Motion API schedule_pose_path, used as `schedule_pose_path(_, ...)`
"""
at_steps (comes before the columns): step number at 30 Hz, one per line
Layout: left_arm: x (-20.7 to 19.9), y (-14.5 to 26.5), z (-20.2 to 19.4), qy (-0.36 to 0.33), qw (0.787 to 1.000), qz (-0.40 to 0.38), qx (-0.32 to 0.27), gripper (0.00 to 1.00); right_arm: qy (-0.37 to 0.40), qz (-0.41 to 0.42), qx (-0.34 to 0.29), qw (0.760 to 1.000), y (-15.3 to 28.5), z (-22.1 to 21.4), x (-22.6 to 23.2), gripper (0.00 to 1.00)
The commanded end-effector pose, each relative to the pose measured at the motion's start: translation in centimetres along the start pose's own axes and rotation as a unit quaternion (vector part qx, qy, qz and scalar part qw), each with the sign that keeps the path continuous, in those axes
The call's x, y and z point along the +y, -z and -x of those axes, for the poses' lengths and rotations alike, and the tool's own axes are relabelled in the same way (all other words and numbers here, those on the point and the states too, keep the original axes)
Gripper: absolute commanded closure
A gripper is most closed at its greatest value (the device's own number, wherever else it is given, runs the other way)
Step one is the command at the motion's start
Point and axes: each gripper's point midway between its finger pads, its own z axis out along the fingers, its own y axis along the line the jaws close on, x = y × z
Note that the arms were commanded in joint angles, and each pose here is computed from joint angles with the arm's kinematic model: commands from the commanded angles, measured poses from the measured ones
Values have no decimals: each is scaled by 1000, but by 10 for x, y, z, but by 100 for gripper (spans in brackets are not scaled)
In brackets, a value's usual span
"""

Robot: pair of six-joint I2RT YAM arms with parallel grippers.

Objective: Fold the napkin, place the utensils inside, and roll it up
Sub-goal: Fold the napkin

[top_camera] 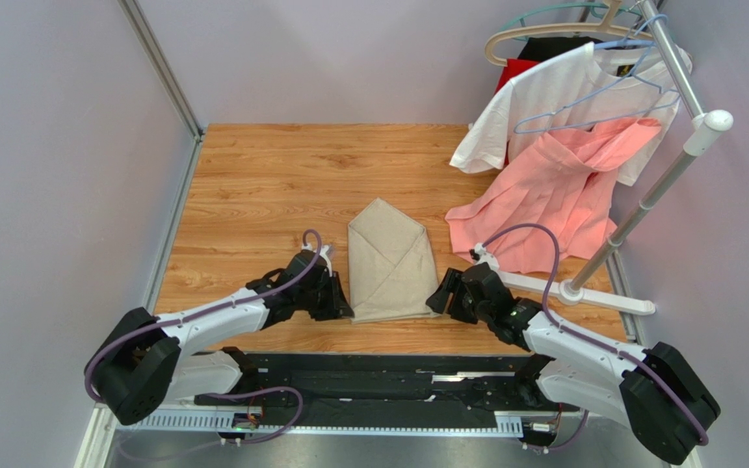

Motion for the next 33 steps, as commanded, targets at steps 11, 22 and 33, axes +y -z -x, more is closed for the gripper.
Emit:
schedule_pose_path(11, -3, 11, 0, 30, 999, -24, -33, 40, -1, 28, -20, 999, 4, 11, 13, 34)
schedule_pose_path(22, -3, -5, 1, 49, 996, -49, -48, 46, 81, 16, -48, 995, 22, 34, 17, 29)
schedule_pose_path(33, 0, -20, 5, 55, 997, -41, -47, 59, 136, -12, -59, 989, 21, 52, 25, 26)
